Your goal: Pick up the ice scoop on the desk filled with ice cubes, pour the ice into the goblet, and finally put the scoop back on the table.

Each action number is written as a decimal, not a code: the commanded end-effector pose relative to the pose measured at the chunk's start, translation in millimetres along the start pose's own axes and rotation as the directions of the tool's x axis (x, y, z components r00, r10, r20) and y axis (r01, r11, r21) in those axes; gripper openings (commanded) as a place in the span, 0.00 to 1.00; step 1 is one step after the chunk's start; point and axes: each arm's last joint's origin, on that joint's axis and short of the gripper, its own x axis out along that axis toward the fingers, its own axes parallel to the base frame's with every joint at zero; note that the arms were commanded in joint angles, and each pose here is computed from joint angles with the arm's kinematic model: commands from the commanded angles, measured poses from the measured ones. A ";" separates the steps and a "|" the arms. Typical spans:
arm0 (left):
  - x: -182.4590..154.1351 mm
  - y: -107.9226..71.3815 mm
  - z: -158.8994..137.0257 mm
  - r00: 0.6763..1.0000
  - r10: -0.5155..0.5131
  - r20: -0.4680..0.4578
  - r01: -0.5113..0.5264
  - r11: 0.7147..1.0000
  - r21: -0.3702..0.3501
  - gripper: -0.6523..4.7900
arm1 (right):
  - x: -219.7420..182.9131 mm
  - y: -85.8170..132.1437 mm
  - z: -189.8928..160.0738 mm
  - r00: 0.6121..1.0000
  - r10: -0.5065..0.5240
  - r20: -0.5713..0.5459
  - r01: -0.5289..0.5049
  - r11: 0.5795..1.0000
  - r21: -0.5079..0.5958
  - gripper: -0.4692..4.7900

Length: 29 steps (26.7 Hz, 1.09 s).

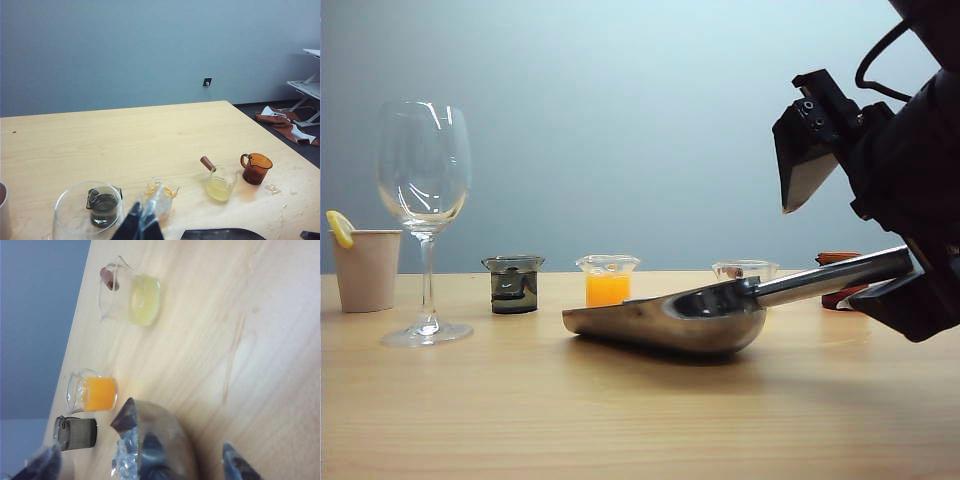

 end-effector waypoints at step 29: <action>-0.8 -0.2 2.7 1.000 -0.001 0.017 0.001 1.000 0.002 0.11 | 57.2 -5.1 49.3 0.991 0.118 0.057 -0.116 0.992 -0.038 0.88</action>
